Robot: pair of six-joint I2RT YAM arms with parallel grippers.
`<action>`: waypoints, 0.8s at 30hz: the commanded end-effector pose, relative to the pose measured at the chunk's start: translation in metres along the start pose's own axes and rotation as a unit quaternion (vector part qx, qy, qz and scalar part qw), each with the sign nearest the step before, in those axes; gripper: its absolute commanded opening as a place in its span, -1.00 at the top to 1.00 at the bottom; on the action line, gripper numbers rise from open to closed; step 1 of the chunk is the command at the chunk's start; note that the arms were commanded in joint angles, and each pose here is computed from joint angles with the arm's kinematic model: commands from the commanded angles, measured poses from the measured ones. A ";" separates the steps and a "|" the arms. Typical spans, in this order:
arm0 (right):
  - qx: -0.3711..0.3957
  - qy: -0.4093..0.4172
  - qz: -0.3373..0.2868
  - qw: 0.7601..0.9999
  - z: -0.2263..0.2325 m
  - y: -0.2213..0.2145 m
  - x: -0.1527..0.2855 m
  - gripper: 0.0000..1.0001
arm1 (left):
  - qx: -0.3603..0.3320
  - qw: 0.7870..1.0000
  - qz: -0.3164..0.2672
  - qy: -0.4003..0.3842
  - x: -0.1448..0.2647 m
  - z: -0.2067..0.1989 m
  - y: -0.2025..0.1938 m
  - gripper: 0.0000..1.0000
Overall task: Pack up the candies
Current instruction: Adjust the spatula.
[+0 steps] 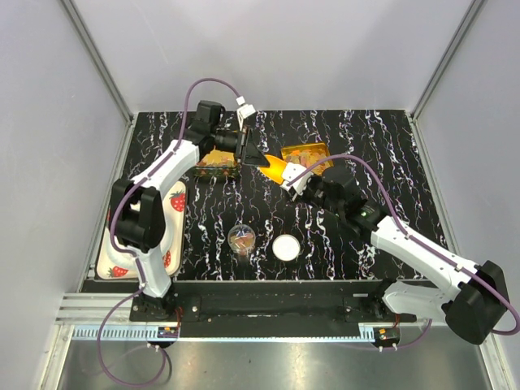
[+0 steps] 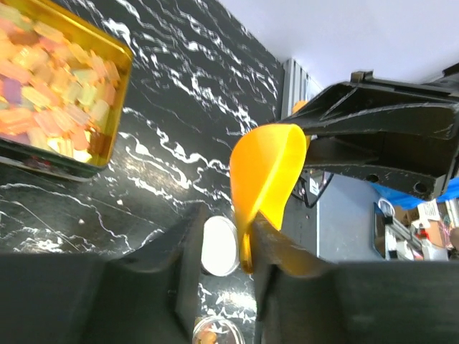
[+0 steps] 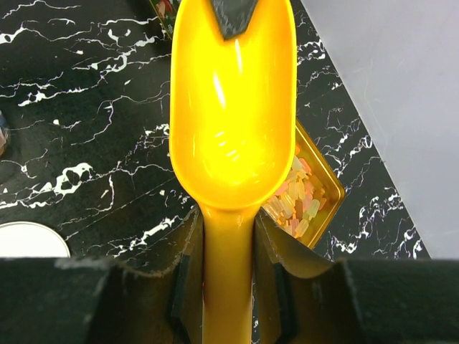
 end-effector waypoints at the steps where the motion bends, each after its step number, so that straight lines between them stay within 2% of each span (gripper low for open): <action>1: -0.008 -0.017 -0.039 0.999 -0.008 0.017 0.001 1.00 | -0.024 1.000 0.009 -0.010 -0.008 -0.005 0.002 0.57; 2: -0.008 -0.017 -0.040 0.999 -0.009 0.018 0.001 1.00 | -0.024 1.000 0.011 -0.009 -0.010 -0.003 0.000 0.65; 4: -0.007 -0.012 -0.044 0.999 -0.007 0.019 0.002 1.00 | -0.019 1.000 0.014 -0.010 -0.013 -0.002 -0.003 0.94; 5: -0.008 -0.014 -0.048 0.999 -0.008 0.021 0.004 1.00 | -0.016 1.000 0.016 -0.012 -0.014 -0.001 -0.004 1.00; 7: -0.002 -0.017 -0.055 0.998 -0.010 0.024 0.006 0.93 | -0.014 1.000 0.017 -0.019 -0.015 -0.002 -0.006 1.00; 14: -0.002 -0.025 -0.080 0.996 -0.015 0.037 0.018 0.39 | -0.019 0.996 -0.030 -0.084 -0.012 -0.023 -0.001 1.00; 19: -0.010 -0.019 -0.090 0.996 -0.013 0.041 0.021 0.25 | -0.034 0.987 -0.080 -0.134 -0.005 -0.048 0.013 1.00; 24: -0.019 -0.008 -0.096 0.995 -0.011 0.045 0.022 0.10 | -0.019 0.984 -0.088 -0.155 -0.005 -0.047 0.012 1.00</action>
Point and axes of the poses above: each gripper's point midway between its finger pads, its own x axis back along the fingers, its own z axis along the line the jaws close on, y = z × x, the point moved 5 cm from there along x, back along the fingers, and after that the axes turned 9 degrees about -x, right-handed, at the moved point
